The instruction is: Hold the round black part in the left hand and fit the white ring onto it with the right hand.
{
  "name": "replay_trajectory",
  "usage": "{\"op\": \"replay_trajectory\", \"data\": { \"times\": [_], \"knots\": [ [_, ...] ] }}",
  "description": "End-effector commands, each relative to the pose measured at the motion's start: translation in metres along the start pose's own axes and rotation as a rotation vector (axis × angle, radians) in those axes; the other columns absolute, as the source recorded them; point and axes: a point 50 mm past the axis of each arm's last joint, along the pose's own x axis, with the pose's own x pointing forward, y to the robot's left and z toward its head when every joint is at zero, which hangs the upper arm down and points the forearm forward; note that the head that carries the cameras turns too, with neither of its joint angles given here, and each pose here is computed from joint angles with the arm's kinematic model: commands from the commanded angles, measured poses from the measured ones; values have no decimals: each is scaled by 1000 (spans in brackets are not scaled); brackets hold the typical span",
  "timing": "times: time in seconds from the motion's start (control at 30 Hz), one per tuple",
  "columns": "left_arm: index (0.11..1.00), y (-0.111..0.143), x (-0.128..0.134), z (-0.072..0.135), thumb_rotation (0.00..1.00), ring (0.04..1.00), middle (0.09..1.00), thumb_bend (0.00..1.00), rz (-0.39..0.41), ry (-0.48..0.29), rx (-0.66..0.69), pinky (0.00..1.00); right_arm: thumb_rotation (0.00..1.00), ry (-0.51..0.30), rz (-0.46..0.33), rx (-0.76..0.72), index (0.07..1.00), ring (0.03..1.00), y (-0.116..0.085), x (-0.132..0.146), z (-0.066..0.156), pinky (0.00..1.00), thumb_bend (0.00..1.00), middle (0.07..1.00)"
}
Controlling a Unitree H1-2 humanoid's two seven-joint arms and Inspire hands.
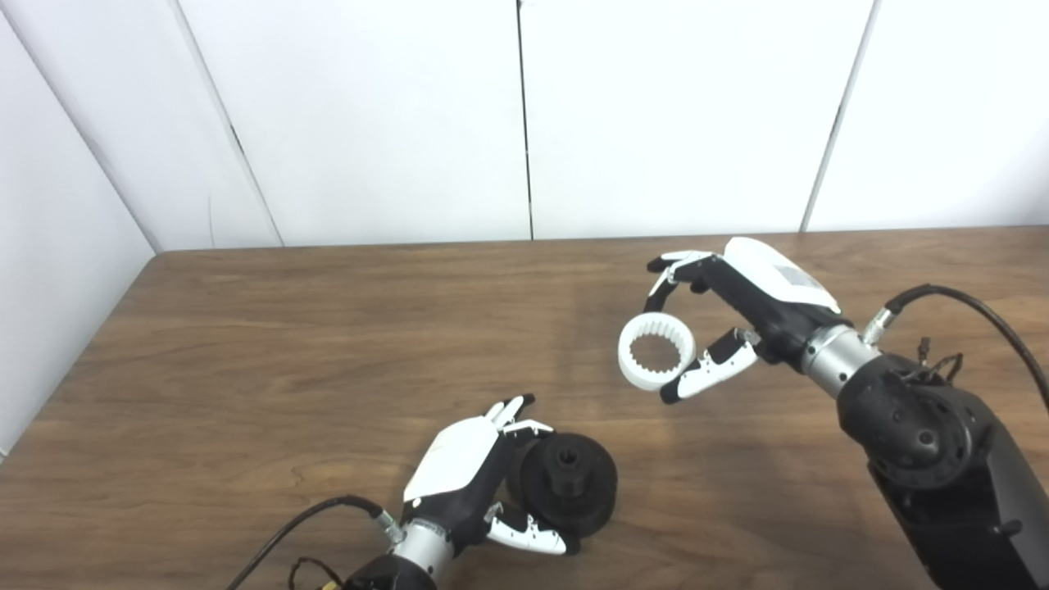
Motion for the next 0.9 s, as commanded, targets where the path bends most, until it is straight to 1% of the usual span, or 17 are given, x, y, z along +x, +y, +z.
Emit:
{"op": "replay_trajectory", "data": {
  "times": [0.0,0.2,0.53,0.87],
  "knots": [
    [718,-9,3,-4,207,1000,1000,875,-57,19,-9,964,150,-62,-51,-33,492,886,-14,-1,16,750,524,848],
    [720,-8,4,-4,206,1000,1000,879,-57,26,-6,966,151,-75,-36,-23,492,886,-5,-2,25,751,524,846],
    [719,-10,4,-2,209,1000,1000,877,-59,24,3,960,152,-116,0,-20,493,901,11,2,40,793,523,854],
    [718,-10,5,-3,204,1000,1000,882,-56,20,-8,967,156,-123,39,1,493,899,32,8,46,791,522,854]
  ]
}}
